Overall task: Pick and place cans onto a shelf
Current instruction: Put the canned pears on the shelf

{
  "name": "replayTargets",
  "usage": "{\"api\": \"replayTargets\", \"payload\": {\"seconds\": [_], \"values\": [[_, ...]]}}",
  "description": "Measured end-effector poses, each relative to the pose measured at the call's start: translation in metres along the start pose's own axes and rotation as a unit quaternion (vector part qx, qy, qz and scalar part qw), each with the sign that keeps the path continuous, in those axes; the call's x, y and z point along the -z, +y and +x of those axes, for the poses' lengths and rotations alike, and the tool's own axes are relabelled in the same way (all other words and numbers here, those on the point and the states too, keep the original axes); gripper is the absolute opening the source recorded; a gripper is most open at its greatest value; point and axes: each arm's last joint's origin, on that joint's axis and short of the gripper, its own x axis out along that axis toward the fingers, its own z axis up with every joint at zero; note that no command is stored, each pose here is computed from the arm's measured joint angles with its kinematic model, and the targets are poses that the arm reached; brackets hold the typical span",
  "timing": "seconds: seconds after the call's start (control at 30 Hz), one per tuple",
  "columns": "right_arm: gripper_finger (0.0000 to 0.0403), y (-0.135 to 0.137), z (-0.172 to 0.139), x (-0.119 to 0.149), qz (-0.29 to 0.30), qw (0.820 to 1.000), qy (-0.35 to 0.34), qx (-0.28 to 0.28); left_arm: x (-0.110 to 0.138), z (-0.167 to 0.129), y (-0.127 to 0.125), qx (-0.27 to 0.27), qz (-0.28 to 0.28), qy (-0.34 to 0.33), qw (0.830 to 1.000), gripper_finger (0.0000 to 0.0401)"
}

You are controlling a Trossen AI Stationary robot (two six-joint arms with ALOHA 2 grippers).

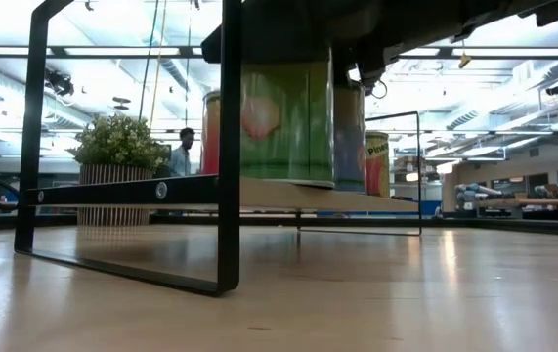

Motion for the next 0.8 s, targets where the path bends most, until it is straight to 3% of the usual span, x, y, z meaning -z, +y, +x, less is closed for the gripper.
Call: {"api": "replayTargets", "payload": {"seconds": [0.6,0.8], "values": [[0.0373,-0.008,0.007,-0.013,-0.022,0.999,-0.042,0.018,0.000,0.000,0.000,0.000,0.000,0.001,1.000,0.0392],[0.0373,-0.013,0.011,-0.018,-0.054,0.996,-0.059,0.030,0.000,0.001,0.001,-0.002,0.004,0.001,1.000,0.0392]]}}
